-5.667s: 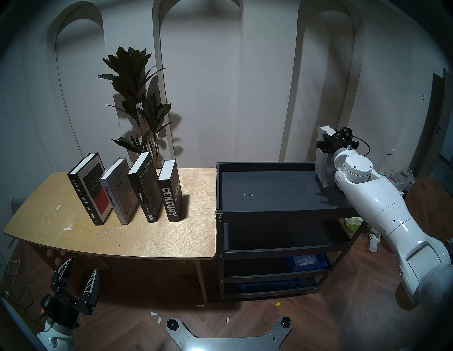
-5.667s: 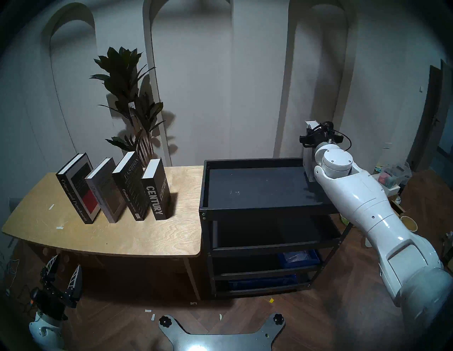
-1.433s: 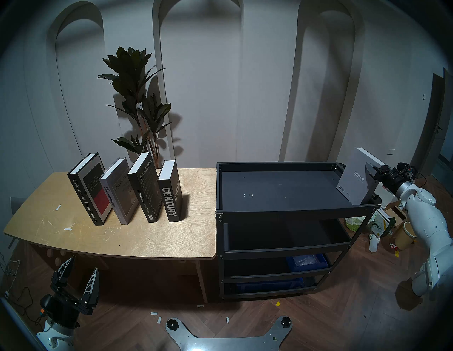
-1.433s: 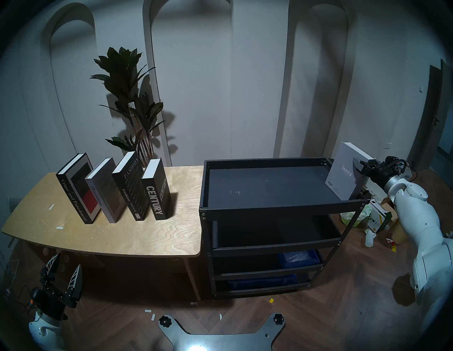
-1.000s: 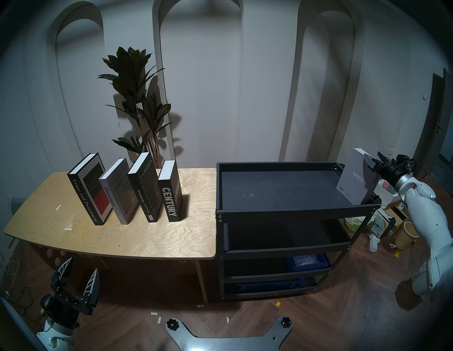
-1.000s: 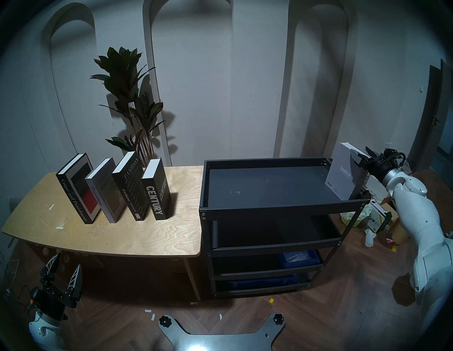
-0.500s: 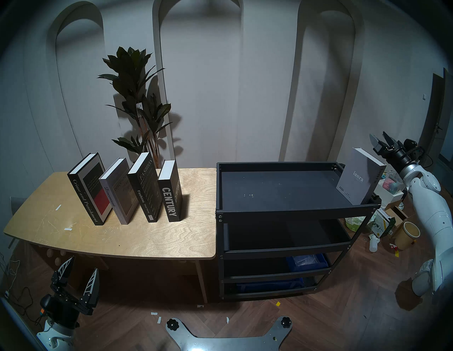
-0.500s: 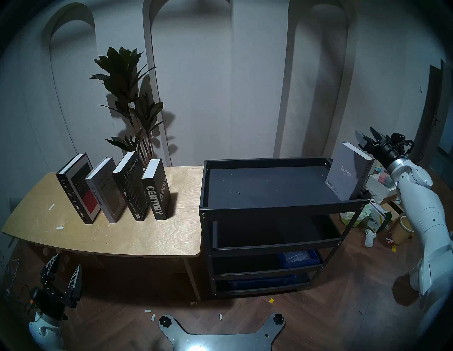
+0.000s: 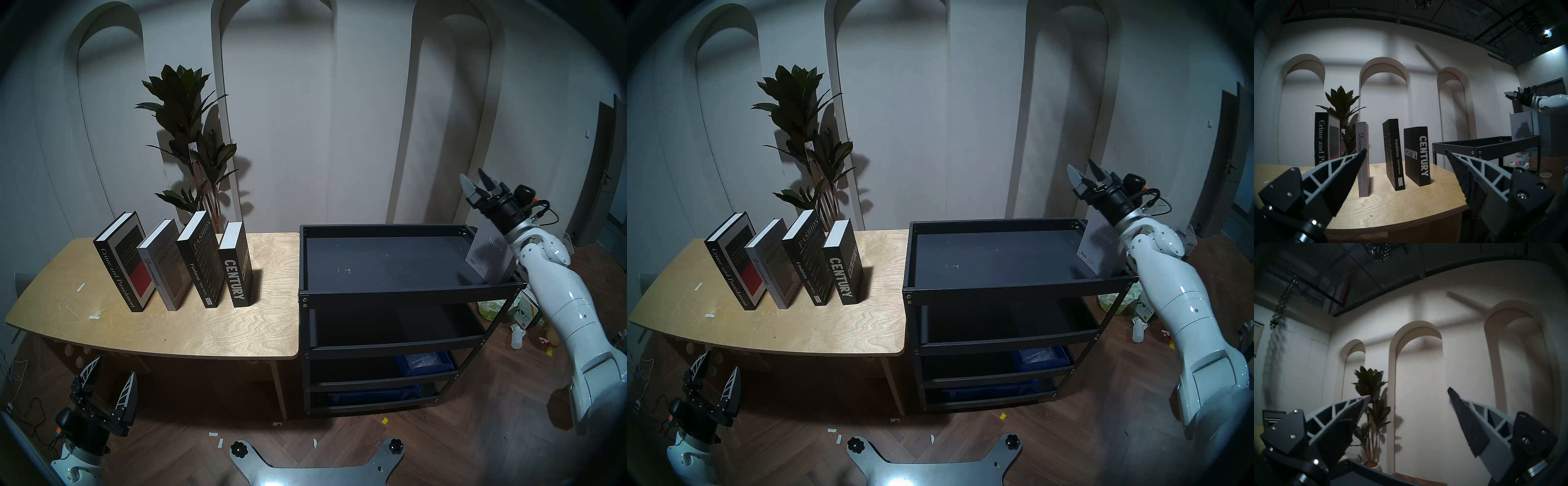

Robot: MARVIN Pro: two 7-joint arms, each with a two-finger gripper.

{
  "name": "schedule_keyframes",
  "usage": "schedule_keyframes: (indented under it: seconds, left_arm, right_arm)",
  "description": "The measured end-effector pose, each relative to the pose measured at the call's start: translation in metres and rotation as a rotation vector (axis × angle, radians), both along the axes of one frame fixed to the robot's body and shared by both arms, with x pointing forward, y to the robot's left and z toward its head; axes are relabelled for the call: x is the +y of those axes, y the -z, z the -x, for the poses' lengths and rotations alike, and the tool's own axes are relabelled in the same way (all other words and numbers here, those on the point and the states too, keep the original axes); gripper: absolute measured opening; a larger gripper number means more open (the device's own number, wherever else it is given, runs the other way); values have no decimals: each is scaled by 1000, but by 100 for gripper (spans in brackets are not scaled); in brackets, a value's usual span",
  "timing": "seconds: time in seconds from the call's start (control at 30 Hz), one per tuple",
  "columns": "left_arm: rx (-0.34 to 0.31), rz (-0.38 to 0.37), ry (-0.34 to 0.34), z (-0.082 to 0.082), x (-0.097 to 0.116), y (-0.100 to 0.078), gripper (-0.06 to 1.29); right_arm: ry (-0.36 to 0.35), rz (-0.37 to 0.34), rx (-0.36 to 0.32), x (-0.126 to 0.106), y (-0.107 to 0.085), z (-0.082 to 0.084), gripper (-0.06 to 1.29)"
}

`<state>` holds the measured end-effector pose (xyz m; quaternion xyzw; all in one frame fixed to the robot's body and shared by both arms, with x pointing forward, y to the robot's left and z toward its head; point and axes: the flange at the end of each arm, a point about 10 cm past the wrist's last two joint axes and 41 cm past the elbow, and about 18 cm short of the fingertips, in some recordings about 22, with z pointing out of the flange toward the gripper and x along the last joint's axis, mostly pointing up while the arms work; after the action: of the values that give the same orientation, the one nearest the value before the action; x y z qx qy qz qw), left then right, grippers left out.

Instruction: Move the books from the display table onto the shelf, standing them upright with spines facing out and tallest at one end

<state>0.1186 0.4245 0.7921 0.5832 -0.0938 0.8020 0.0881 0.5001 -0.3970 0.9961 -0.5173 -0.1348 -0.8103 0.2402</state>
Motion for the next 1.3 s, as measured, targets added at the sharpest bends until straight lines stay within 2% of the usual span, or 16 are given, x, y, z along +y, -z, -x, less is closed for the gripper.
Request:
schedule_keyframes:
  seconds: [0.07, 0.17, 0.23, 0.33, 0.5, 0.67, 0.83, 1.07, 1.3]
  left_arm:
    - [0, 0, 0, 0, 0, 0, 126]
    - [1, 0, -1, 0, 0, 0, 126]
    - [1, 0, -1, 0, 0, 0, 126]
    - [1, 0, -1, 0, 0, 0, 126]
    - [1, 0, -1, 0, 0, 0, 126]
    - [0, 0, -1, 0, 0, 0, 126]
    - [0, 1, -1, 0, 0, 0, 126]
    - [-1, 1, -1, -1, 0, 0, 126]
    - [-2, 0, -1, -1, 0, 0, 126]
  right_arm:
    - [-20, -10, 2, 13, 5, -1, 122]
    - [-74, -48, 1, 55, 18, 0, 122]
    - [-82, -56, 0, 62, 19, 0, 122]
    - [-103, -91, -10, 88, 23, 2, 122]
    - [-99, -139, -23, 114, 24, 4, 122]
    - [-39, -182, -19, 130, 30, 3, 122]
    - [37, -207, -12, 134, 36, 1, 122]
    - [149, -223, -12, 139, 35, -6, 122]
    - [223, -216, 5, 162, 39, -11, 122]
